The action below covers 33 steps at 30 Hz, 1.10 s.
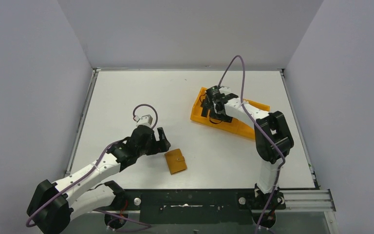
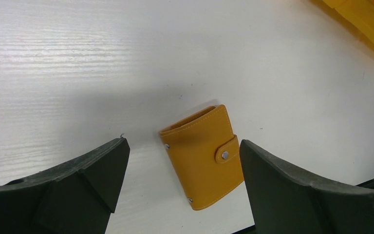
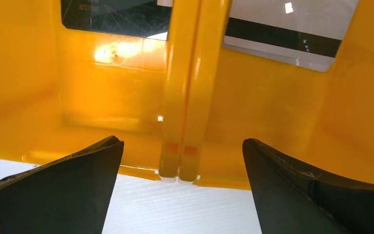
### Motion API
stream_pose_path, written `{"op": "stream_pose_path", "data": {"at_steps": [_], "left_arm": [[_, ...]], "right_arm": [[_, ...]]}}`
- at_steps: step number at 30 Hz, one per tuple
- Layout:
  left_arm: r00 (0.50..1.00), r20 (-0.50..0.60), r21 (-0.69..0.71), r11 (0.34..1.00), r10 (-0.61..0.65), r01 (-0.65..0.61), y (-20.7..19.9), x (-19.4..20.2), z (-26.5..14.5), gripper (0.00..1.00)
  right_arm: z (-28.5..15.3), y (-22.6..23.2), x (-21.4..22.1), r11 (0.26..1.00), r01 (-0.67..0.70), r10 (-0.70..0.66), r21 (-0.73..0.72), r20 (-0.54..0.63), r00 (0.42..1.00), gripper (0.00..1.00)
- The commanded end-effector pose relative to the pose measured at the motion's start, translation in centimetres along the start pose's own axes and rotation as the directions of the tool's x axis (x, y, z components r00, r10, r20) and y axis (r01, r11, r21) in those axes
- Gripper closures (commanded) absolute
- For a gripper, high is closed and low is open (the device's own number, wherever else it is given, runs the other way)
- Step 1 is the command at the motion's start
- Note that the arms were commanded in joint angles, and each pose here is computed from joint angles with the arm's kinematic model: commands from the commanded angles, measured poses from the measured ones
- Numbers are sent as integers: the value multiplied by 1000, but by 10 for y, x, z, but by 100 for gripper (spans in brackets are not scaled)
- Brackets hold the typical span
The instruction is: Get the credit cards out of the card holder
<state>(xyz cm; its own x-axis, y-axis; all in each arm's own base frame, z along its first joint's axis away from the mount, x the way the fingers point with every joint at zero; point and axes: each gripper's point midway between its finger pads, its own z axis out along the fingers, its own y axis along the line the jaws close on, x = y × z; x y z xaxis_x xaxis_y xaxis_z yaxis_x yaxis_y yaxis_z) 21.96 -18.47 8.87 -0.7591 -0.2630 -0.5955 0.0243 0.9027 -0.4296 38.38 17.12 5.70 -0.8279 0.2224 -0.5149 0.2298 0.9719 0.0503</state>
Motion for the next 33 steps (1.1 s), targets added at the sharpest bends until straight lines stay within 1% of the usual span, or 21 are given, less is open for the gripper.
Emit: {"op": "stream_pose_path", "data": {"at_steps": [1, 10, 16, 23, 28, 33], "left_arm": [[998, 51, 7, 999, -32, 32, -1, -13, -6, 15], [997, 56, -14, 999, -46, 47, 8, -11, -11, 15], [997, 54, -26, 998, -64, 65, 14, -9, -10, 15], [994, 48, -32, 995, -95, 97, 18, -5, -10, 15], [990, 45, -8, 991, -133, 134, 14, -7, -14, 18], [986, 51, 16, 987, -159, 158, 10, -9, -19, 18]], "right_arm": [[-5, 23, -9, 999, 25, -24, -25, 30, 999, 0], [-9, 56, 13, 996, 72, -71, -61, 8, 997, 0], [-18, 84, 25, 990, 95, -94, -100, 16, 995, 0], [-24, 119, 41, 977, 183, -180, -107, 36, 983, 0], [-28, 142, 53, 964, 228, -224, -137, 45, 973, 1], [-33, 155, 61, 959, 223, -219, -174, 42, 975, 1]]}}
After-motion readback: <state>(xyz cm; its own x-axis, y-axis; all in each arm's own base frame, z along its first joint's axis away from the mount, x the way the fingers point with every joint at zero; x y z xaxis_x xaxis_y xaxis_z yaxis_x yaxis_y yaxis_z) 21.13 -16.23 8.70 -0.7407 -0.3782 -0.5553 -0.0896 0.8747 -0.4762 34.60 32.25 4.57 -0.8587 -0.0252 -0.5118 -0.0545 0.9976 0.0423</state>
